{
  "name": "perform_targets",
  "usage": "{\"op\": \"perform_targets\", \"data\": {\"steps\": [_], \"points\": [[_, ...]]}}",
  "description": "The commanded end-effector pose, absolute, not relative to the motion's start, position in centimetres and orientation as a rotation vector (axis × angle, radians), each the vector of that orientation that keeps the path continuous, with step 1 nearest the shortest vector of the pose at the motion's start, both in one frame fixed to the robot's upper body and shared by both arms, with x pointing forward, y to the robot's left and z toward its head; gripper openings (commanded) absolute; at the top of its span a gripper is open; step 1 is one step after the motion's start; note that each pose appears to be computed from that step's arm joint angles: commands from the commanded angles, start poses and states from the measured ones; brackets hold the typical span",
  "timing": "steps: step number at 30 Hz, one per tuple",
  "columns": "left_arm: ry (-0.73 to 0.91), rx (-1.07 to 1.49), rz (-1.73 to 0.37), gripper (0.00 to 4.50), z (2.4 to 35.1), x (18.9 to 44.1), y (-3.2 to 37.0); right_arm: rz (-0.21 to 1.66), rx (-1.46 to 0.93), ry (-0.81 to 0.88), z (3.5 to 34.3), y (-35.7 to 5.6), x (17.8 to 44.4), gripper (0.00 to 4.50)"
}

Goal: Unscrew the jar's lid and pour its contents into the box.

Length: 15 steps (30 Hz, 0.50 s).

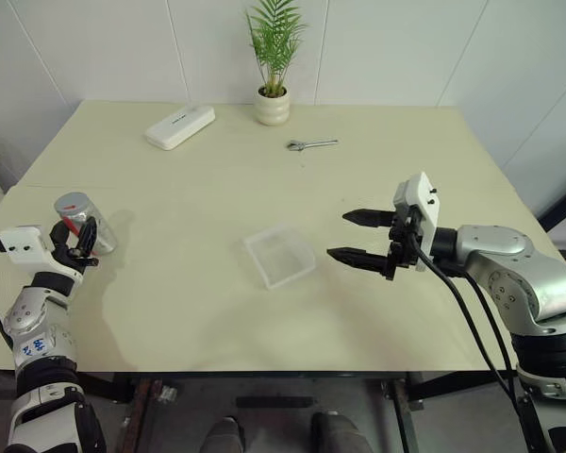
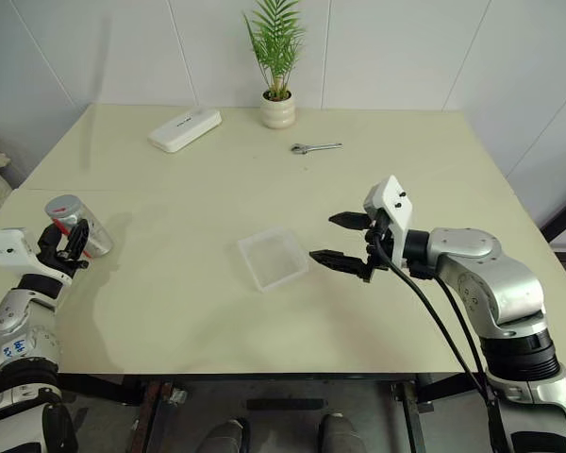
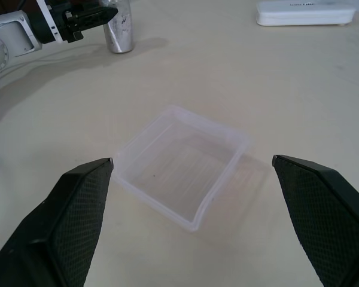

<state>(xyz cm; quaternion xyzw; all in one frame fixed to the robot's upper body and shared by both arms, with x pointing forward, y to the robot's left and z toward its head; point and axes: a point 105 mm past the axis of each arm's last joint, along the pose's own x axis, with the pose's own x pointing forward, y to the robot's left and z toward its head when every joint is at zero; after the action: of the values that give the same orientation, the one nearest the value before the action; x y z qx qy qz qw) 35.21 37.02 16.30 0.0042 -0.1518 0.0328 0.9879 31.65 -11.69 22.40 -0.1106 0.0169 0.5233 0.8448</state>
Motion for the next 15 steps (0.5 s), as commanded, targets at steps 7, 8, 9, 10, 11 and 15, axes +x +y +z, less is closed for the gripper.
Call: {"op": "perform_targets", "data": {"steps": [7, 8, 9, 10, 11, 15], "points": [[-0.378, 0.085, -0.051, 1.94, 18.9, 34.8, 35.5, 1.097, -0.262, -0.034, 24.0, -11.7, 31.4, 4.50], [-0.387, 0.093, -0.096, 1.94, 19.3, 34.8, 34.6, 1.094, -0.264, -0.038, 24.1, -11.7, 31.4, 4.50], [-0.394, 0.104, -0.141, 1.94, 19.6, 34.7, 33.8, 1.092, -0.266, -0.042, 24.2, -11.7, 31.4, 4.50], [-0.399, 0.116, -0.179, 1.94, 19.8, 34.6, 33.1, 1.090, -0.267, -0.046, 24.3, -11.6, 31.4, 4.50], [-0.400, 0.131, -0.211, 1.94, 20.0, 34.5, 32.5, 1.087, -0.266, -0.051, 24.4, -11.6, 31.4, 4.50], [-0.415, 0.146, -0.401, 1.94, 20.9, 33.9, 29.2, 1.066, -0.253, -0.085, 25.0, -10.9, 31.2, 4.50]]}}
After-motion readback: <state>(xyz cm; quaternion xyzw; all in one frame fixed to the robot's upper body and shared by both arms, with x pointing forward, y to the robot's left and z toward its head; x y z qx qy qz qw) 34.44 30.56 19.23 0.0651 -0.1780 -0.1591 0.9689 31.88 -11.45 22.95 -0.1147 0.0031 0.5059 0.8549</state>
